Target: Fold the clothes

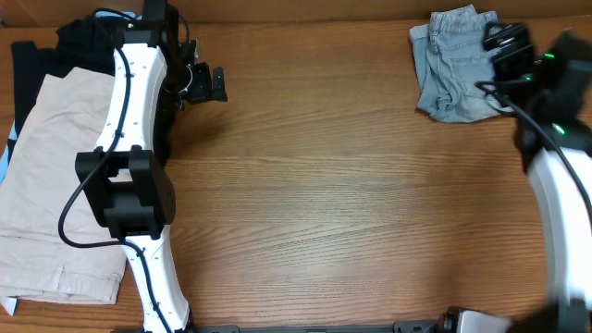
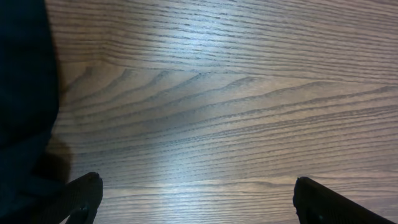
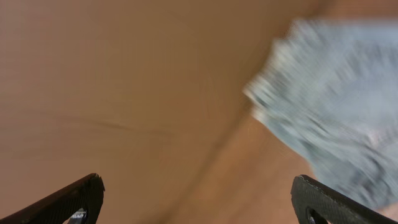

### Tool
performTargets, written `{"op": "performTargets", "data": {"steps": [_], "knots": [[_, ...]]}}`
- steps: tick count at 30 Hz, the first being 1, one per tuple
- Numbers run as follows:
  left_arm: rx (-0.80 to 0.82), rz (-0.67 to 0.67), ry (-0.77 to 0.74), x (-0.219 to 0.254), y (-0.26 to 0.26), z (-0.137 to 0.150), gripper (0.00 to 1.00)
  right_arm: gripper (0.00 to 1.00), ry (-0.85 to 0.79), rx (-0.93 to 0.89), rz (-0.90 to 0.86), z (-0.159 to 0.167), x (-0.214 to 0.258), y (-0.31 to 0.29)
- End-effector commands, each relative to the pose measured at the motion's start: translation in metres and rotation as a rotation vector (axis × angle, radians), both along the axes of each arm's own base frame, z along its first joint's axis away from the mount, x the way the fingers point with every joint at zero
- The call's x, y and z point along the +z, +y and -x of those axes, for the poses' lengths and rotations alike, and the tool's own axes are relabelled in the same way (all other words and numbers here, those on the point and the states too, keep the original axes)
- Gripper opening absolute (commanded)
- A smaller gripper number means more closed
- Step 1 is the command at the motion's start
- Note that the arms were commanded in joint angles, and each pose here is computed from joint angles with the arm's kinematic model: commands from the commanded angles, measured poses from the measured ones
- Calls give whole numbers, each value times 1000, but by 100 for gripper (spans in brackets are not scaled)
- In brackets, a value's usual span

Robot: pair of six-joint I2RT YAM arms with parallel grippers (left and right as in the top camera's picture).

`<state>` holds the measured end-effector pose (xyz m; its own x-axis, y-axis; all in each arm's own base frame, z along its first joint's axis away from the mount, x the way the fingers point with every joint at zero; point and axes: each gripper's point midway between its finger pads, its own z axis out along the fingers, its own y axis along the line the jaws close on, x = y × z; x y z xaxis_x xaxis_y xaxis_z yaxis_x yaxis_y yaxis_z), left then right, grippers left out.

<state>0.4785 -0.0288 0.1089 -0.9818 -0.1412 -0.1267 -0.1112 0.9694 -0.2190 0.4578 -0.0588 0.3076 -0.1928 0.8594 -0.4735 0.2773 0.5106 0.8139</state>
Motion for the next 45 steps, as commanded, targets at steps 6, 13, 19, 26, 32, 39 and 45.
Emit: {"op": "performTargets", "data": {"steps": [6,13,19,26,32,39,45], "knots": [[-3,-5,-21,6,-3,-3,100,100,-441,-98,172,130,177,9],[-3,-5,-21,6,-3,-3,100,100,-626,-105,203,203,228,25],[-3,-5,-21,6,-3,-3,100,100,-647,-106,206,214,233,27],[-3,-5,-21,6,-3,-3,100,100,-520,-223,191,210,204,5],[-3,-5,-21,6,-3,-3,100,100,-367,-460,223,243,171,-24],[-3,-5,-21,6,-3,-3,100,100,-349,-423,577,267,168,-19],[-3,-5,-21,6,-3,-3,100,100,-457,-269,697,249,148,7]]}}
